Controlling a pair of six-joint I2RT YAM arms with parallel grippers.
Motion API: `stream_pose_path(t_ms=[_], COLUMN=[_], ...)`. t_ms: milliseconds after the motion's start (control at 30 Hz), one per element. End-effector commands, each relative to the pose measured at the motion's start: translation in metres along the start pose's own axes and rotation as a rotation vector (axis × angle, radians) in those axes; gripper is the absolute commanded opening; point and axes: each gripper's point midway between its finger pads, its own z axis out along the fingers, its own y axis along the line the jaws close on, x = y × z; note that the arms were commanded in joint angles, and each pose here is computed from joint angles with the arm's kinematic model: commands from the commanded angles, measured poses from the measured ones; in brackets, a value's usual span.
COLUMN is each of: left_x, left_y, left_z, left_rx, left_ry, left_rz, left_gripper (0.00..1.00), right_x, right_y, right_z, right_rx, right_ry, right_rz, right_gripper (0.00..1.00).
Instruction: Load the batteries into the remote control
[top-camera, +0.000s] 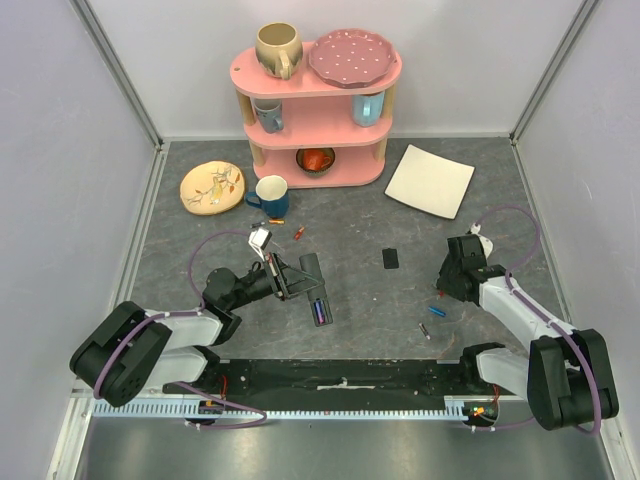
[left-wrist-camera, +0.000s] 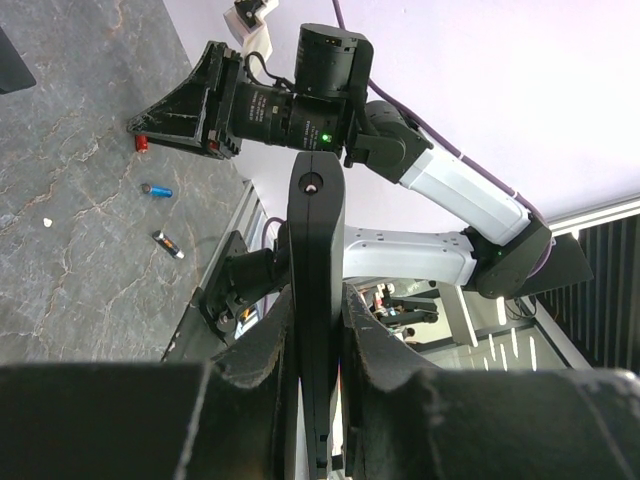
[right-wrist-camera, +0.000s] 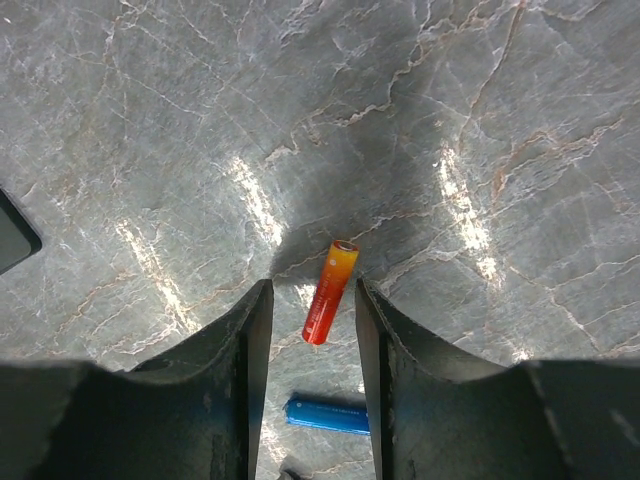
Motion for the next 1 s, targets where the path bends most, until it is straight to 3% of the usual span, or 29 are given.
stream_pose_path(t_ms=[0, 300, 633, 833, 967], left_x=[-0.009, -0.009, -0.008, -0.008, -0.008], left_y=[-0.061, -0.061, -0.063, -0.063, -0.057], left_z=[-0.006, -0.008, -0.009, -0.008, -0.009], left_rx=[0.252, 0.252, 0.257, 0.258, 0.239], left_ry=[-0.053, -0.055, -0.054, -0.056, -0.062], left_rz=[0.162, 0.156, 0.158, 0.163, 0.159], left_gripper=[0.02, 0.02, 0.02, 0.02, 0.02], right_x=[0.009, 0.018, 0.006, -0.028, -0.020], right_y=[-0.002, 0.000, 0.016, 0.071, 0.100], right_z=[0.004, 0.006, -0.009, -0.057, -0.060], right_rx=[-0.005, -0.025, -0.108, -0.350, -0.348], right_ry=[0.031, 0.065, 0.046, -0.082, -0.032], right_rz=[0.018, 0.021, -0.045, -0.277, -0.522], right_gripper=[0.45, 0.33, 0.03, 0.00, 0.00])
